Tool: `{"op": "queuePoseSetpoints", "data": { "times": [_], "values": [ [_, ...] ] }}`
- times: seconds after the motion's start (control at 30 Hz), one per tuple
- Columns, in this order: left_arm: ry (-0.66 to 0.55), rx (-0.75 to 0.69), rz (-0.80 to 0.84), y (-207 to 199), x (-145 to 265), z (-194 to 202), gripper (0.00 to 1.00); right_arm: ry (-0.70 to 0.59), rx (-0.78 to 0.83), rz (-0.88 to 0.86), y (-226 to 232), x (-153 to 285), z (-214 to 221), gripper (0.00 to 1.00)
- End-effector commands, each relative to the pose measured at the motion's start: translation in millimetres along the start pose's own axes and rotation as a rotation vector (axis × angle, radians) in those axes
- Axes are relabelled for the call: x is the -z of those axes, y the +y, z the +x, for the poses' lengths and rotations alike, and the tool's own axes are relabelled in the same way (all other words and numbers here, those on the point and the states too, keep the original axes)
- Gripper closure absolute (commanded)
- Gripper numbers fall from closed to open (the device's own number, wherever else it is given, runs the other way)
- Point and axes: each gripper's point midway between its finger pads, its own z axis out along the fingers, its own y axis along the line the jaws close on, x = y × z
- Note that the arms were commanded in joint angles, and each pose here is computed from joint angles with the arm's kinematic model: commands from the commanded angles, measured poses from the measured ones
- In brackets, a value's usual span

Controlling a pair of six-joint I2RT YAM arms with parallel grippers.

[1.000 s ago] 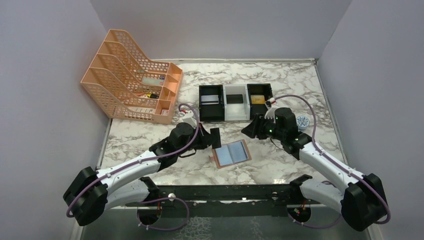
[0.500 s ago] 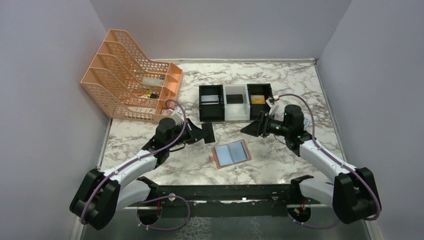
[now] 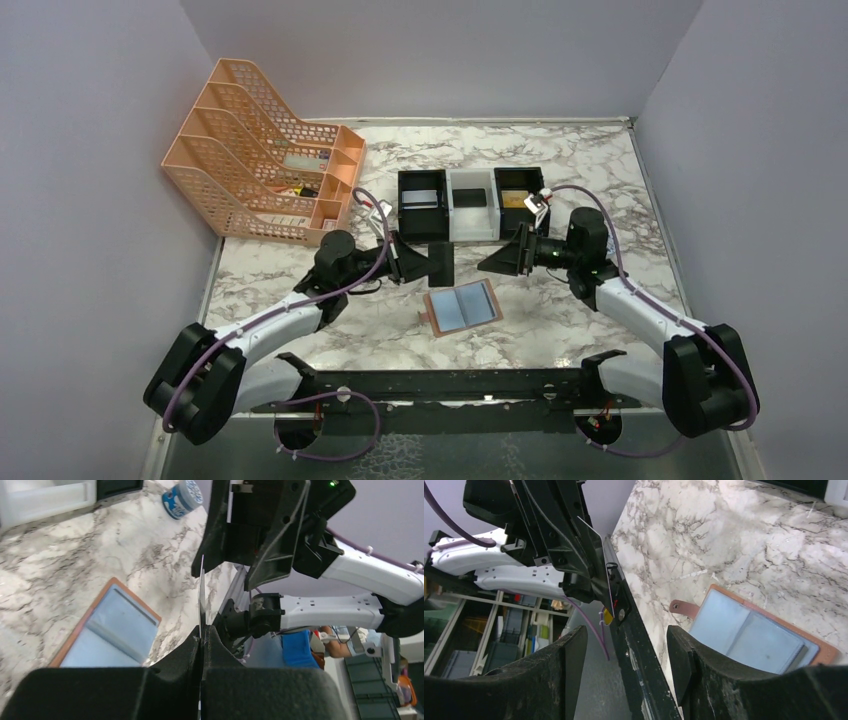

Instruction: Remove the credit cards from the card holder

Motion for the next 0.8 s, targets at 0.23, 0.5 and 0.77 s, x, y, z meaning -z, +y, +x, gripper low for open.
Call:
{"op": "queuePoseSetpoints", "data": {
  "times": [0.23, 0.5, 0.77],
  "values": [
    [0.030, -0.056, 0.195, -53.8, -21.4, 1.5, 1.00, 0.035, 0.062, -0.138, 37.7, -0.6, -4.8, 0.43],
    [0.015, -0.030, 0.198, -54.1, -27.9, 4.1, 1.00, 0.050, 0.071, -0.187, 52.5, -2.6, -3.0, 0.47],
    [0.005, -0.021, 0.196, -54.0, -30.0, 5.0, 1.00, 0.075, 0.064, -0.237, 62.8, -5.0, 2.4, 0.60]
  ]
}}
